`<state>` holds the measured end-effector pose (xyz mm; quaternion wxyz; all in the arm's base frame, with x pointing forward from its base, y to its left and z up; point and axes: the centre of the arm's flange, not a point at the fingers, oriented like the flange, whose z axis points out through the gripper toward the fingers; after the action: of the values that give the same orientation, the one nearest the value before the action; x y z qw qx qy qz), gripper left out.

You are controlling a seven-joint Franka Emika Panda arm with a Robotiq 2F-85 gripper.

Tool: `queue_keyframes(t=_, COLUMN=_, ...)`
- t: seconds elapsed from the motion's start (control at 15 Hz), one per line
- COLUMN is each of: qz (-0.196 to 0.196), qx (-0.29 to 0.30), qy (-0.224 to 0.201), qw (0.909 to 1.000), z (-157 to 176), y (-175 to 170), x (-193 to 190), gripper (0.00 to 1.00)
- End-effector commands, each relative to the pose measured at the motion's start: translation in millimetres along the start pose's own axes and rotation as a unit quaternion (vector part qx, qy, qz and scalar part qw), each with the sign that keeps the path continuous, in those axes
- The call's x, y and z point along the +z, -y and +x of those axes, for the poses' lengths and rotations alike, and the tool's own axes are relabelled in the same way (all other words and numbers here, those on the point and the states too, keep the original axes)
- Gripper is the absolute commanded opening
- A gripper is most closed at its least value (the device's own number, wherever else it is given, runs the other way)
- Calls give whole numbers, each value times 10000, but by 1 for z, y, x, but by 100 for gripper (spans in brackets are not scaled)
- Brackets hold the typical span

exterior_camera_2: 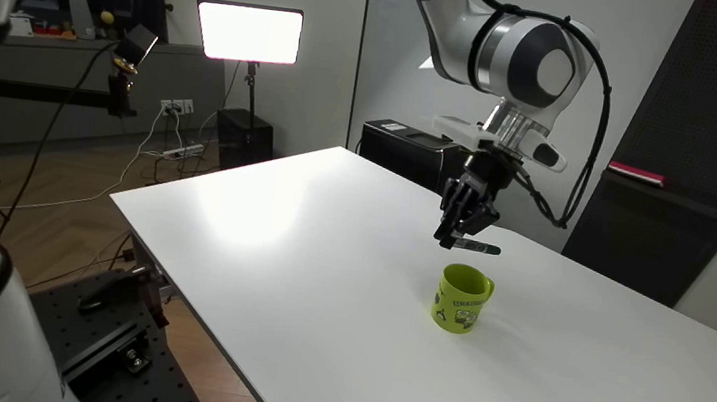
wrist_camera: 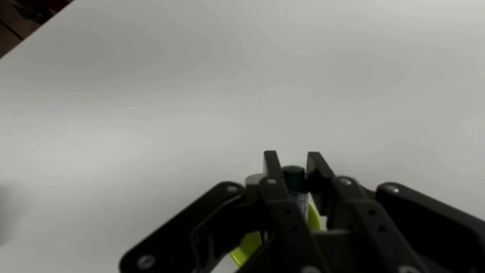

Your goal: Put the marker in the mug

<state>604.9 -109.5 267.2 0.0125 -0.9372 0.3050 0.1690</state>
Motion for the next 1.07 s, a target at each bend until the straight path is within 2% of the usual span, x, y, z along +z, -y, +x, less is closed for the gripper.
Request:
queue_keyframes(t=0.0, qz=232, qx=702, qy=348, qw=9967, z=15, y=0, x=-9, gripper=6)
queue_keyframes(t=0.53, qz=496, qx=1291, qy=916, qw=9861, z=14, y=-5, x=16, gripper=6)
queue_keyframes(t=1.0, qz=726, qx=1587, qy=1268, qw=9765, z=31, y=-11, x=39, gripper=6)
